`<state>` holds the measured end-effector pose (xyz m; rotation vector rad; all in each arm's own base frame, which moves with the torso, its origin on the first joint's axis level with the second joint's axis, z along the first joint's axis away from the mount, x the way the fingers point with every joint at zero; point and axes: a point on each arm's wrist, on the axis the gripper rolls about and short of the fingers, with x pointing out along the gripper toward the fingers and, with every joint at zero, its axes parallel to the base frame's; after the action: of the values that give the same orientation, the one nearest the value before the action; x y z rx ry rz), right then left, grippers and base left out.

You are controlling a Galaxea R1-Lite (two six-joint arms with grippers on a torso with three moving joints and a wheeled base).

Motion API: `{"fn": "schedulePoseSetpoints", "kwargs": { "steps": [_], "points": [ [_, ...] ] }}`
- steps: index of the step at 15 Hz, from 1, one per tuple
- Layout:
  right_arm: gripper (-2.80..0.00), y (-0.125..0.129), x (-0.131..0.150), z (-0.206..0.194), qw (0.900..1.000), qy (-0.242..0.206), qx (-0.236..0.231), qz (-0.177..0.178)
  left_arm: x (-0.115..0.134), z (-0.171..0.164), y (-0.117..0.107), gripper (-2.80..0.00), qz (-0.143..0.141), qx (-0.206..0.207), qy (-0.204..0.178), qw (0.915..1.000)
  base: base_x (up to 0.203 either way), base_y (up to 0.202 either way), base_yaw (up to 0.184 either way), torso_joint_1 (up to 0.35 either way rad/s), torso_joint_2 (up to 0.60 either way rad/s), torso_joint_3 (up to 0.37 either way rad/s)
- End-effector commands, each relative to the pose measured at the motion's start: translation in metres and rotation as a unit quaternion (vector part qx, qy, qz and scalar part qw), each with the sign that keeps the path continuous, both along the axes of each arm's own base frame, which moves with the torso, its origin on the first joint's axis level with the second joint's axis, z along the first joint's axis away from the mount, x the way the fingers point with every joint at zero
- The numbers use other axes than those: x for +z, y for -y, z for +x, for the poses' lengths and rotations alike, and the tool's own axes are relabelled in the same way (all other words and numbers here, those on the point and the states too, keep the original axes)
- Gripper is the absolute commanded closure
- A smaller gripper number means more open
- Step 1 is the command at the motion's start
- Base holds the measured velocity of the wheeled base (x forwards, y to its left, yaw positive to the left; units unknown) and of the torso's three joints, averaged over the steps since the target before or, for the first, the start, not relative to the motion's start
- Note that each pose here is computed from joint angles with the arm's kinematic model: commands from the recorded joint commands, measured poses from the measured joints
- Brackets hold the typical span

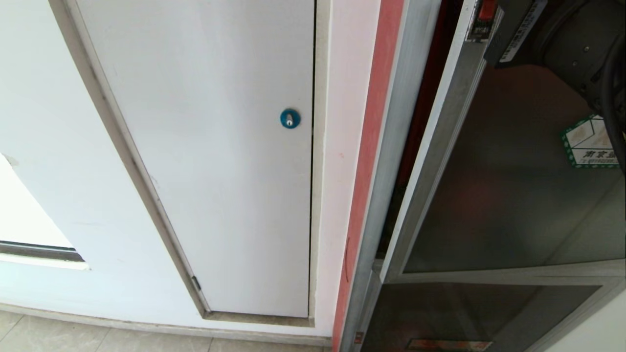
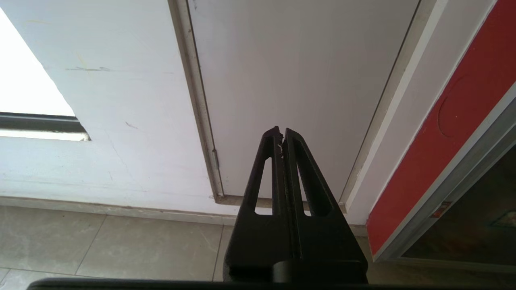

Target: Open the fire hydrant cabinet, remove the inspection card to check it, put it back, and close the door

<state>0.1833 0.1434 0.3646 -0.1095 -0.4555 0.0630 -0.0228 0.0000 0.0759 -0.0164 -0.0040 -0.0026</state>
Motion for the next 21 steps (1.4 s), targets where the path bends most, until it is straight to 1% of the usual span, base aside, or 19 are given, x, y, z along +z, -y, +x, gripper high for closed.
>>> {"fn": "schedulePoseSetpoints", "kwargs": {
  "steps": [1, 2, 3, 6, 12, 16, 19, 20, 21],
  "points": [
    [0.0, -0.001, -0.004, 0.001, 1.0, -0.008, -0.003, -0.006, 0.0, 0.0, 0.0, 0.0, 0.0, 0.0, 0.0, 1.0, 0.0, 0.0, 0.0, 0.0, 0.0, 0.0],
    [0.0, 0.0, -0.005, 0.0, 1.0, -0.009, -0.003, -0.007, 0.0, 0.0, 0.0, 0.0, 0.0, 0.0, 0.0, 1.0, 0.0, 0.0, 0.0, 0.0, 0.0, 0.0],
    [-2.8, 0.0, -0.006, 0.0, 1.0, -0.009, -0.004, -0.008, 0.0, 0.0, 0.0, 0.0, 0.0, 0.0, 0.0, 1.0, 0.0, 0.0, 0.0, 0.0, 0.0, 0.0],
    [-2.8, 0.001, -0.007, -0.002, 1.0, -0.01, -0.003, -0.009, 0.0, 0.0, 0.0, 0.0, 0.0, 0.0, 0.0, 1.0, 0.0, 0.0, 0.0, 0.0, 0.0, 0.0],
    [-2.8, 0.005, -0.019, -0.013, 1.0, -0.022, 0.008, -0.018, 0.0, 0.0, 0.0, 0.0, 0.0, 0.0, 0.0, 1.0, 0.0, 0.0, 0.0, 0.0, 0.0, 0.0],
    [-2.8, 0.02, -0.025, -0.031, 1.0, -0.024, 0.004, -0.017, 0.0, 0.0, 0.0, 0.0, 0.0, 0.0, 0.0, 1.0, 0.0, 0.0, 0.0, 0.0, 0.0, 0.0],
    [-2.8, 0.039, -0.028, -0.05, 1.0, -0.022, -0.007, -0.007, 0.0, 0.0, 0.0, 0.0, 0.0, 0.0, 0.0, 1.0, 0.0, 0.0, 0.0, 0.0, 0.0, 0.0],
    [0.0, 0.045, -0.031, -0.057, 1.0, -0.022, -0.01, -0.005, 0.0, 0.0, 0.0, 0.0, 0.0, 0.0, 0.0, 1.0, 0.0, 0.0, 0.0, 0.0, 0.0, 0.0],
    [0.0, 0.052, -0.032, -0.064, 1.0, -0.02, -0.014, -0.001, 0.0, 0.0, 0.0, 0.0, 0.0, 0.0, 0.0, 1.0, 0.0, 0.0, 0.0, 0.0, 0.0, 0.0]
  ]
}}
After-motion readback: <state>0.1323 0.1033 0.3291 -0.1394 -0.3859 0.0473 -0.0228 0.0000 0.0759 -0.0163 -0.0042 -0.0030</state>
